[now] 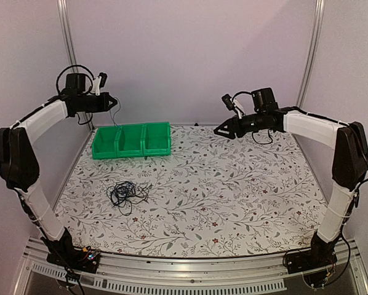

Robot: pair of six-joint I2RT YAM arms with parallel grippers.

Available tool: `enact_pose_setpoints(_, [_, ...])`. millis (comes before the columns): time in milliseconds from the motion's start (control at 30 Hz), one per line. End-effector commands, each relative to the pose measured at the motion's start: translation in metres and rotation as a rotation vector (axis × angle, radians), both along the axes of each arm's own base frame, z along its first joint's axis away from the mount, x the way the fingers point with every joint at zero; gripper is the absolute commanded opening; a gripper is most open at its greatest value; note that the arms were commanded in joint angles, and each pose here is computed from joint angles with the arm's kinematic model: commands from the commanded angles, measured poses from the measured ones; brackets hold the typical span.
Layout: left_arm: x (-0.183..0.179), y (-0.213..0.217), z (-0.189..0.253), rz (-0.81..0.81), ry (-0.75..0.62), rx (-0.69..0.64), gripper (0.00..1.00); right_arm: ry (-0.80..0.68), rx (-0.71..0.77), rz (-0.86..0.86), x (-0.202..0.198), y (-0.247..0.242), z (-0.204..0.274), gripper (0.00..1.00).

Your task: Untangle the cables

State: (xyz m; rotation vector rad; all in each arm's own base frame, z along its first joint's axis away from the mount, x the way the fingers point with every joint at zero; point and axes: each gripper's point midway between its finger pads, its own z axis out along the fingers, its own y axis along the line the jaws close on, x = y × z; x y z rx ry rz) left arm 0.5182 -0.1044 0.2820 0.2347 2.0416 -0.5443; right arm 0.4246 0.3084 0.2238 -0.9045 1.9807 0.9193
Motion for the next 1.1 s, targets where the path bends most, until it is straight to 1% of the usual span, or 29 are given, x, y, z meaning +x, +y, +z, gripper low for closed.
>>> enact_pose_setpoints(0, [0.009,0.035,0.024,0.107,-0.052,0.038,0.00,-0.025,-0.009,-0.003,-0.007,-0.003,0.009,0.57])
enact_pose_setpoints(233, [0.017,0.073,0.014,0.187,-0.037,0.027,0.00,-0.023,-0.035,-0.010,-0.011,-0.006,0.002,0.58])
enact_pose_setpoints(533, [0.029,0.097,-0.009,0.234,-0.013,-0.009,0.00,-0.042,-0.081,-0.010,-0.015,-0.007,-0.007,0.59])
enact_pose_setpoints(667, [0.039,0.099,-0.021,0.248,0.005,-0.017,0.00,-0.051,-0.103,-0.003,-0.019,-0.006,-0.011,0.59])
enact_pose_setpoints(867, [0.053,0.096,-0.043,0.261,0.042,-0.097,0.00,-0.056,-0.127,0.005,-0.024,-0.008,-0.016,0.59])
enact_pose_setpoints(1067, [0.064,0.084,-0.053,0.238,0.050,-0.170,0.00,-0.062,-0.145,0.001,-0.025,-0.010,-0.020,0.60])
